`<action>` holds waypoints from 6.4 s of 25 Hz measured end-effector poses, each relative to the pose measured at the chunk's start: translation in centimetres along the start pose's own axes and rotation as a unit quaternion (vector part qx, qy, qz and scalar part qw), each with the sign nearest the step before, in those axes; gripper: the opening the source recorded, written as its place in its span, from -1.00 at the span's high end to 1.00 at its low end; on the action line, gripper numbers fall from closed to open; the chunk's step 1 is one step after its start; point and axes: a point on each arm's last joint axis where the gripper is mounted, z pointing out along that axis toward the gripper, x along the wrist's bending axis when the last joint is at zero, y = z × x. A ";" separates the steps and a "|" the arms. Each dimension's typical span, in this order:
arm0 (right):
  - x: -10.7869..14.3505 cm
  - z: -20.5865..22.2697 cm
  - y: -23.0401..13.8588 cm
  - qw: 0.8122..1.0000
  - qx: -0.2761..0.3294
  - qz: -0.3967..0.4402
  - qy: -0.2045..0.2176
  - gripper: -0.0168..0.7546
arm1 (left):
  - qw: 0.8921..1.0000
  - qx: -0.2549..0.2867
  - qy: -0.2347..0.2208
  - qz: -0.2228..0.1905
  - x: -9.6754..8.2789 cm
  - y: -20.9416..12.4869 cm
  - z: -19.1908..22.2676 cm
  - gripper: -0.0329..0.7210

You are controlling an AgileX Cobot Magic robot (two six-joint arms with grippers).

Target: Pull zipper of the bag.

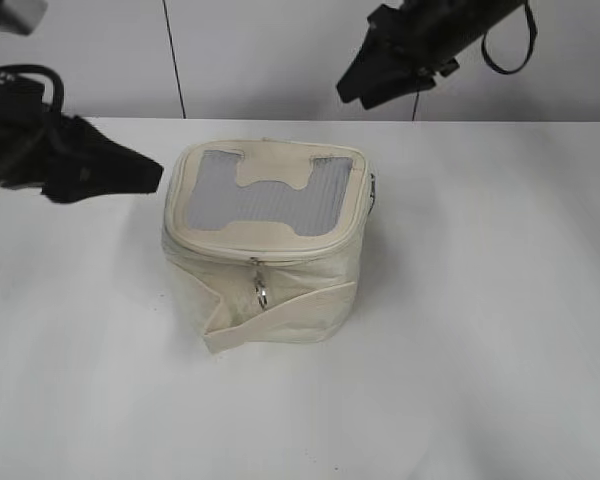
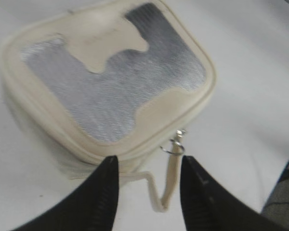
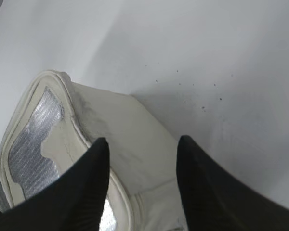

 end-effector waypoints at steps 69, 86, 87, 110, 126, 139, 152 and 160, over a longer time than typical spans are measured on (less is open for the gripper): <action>-1.9 4.8 -16.3 0.984 -0.102 0.012 -0.142 0.93 | 0.961 0.162 -0.163 0.153 6.4 11.3 18.8 0.79; 1.4 1.6 -21.3 0.987 -0.080 0.009 -0.137 0.93 | 0.965 0.166 -0.155 0.128 6.4 11.3 18.8 0.79; 1.4 1.6 -21.2 0.987 -0.082 0.009 -0.137 0.92 | 0.966 0.165 -0.155 0.127 6.4 11.3 18.8 0.79; -2.6 5.2 -14.8 0.976 -0.126 -0.093 -0.150 0.08 | 0.968 0.163 -0.148 0.123 6.6 11.3 18.8 0.79; 0.2 1.9 -18.7 0.979 -0.102 -0.078 -0.157 0.21 | 0.968 0.163 -0.147 0.122 6.6 11.4 18.8 0.80; 3.8 0.0 -23.6 0.989 -0.096 -0.048 -0.097 0.22 | 0.976 0.158 -0.133 0.073 6.5 11.5 19.2 0.80; 10.7 4.2 -23.1 0.992 -0.073 -0.097 -0.033 0.23 | 0.981 0.142 -0.127 0.024 6.6 11.7 19.5 0.80; 10.8 6.3 -21.8 0.997 -0.059 -0.048 -0.029 0.24 | 0.983 0.133 -0.125 0.013 6.7 11.7 19.7 0.77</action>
